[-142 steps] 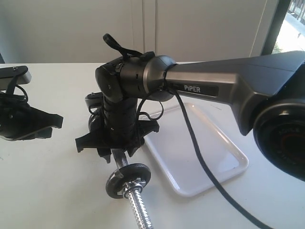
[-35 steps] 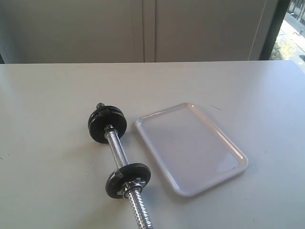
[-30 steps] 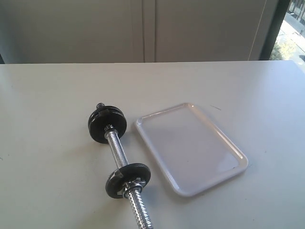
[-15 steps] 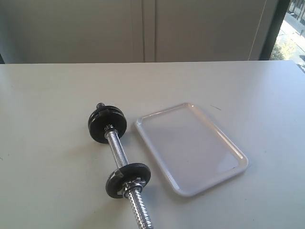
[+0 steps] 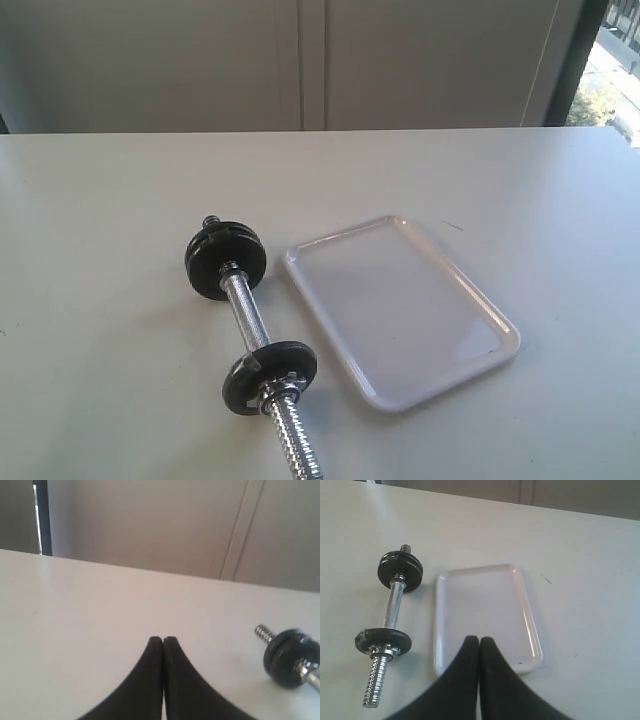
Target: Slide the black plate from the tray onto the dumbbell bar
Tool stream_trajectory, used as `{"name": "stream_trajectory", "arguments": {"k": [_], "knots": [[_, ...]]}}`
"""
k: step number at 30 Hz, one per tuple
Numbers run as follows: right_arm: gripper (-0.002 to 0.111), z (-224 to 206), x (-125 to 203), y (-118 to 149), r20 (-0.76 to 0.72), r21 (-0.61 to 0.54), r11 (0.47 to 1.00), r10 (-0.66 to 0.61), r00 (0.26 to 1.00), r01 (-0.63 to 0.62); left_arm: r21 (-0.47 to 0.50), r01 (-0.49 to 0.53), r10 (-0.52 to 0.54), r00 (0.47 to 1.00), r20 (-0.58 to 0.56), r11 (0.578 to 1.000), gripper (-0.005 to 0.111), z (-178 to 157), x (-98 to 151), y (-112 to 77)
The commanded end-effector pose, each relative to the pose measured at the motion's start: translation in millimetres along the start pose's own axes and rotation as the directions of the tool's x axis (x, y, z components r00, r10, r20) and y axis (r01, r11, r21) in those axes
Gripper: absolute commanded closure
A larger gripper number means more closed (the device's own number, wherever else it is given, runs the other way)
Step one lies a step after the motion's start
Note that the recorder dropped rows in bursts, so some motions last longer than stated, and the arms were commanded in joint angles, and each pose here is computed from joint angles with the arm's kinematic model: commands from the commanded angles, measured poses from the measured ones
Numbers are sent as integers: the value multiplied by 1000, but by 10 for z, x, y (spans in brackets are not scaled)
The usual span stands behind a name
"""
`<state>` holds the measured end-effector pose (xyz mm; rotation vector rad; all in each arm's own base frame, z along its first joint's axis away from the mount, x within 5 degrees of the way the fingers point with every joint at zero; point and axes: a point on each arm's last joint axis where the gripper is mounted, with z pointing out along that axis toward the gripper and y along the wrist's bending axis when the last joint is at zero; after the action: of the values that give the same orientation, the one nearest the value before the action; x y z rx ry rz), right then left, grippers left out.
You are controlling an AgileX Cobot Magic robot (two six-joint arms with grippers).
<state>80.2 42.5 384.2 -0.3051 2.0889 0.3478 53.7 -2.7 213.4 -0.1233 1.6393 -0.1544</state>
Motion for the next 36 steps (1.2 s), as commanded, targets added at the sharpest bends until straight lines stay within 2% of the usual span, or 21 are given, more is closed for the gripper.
{"name": "stream_trajectory", "arguments": {"k": [1,2,4,5,9,23,30,36], "knots": [[108,-5,3,-14,11,7,1000,-4,1000,4,-3,-68,68,991,-111,998,107,45,307,49],[108,-5,3,-14,11,7,1000,-4,1000,4,6,-64,64,989,-130,998,107,43,324,44],[108,-5,3,-14,11,7,1000,-4,1000,4,40,-95,103,949,-298,995,107,8,478,38],[108,-5,3,-14,11,7,1000,-4,1000,4,59,-117,130,942,-309,991,107,4,490,33],[108,-5,3,-14,11,7,1000,-4,1000,4,76,-147,164,938,-305,986,107,4,489,29],[108,-4,4,-12,10,6,1000,-3,1000,3,76,-147,164,939,-304,986,107,5,487,29],[108,-4,4,-12,10,6,1000,-3,1000,3,61,-222,230,939,-255,973,107,19,442,52],[108,-4,4,-12,10,6,1000,-3,1000,3,61,-222,230,939,-255,973,107,19,442,52]]}}
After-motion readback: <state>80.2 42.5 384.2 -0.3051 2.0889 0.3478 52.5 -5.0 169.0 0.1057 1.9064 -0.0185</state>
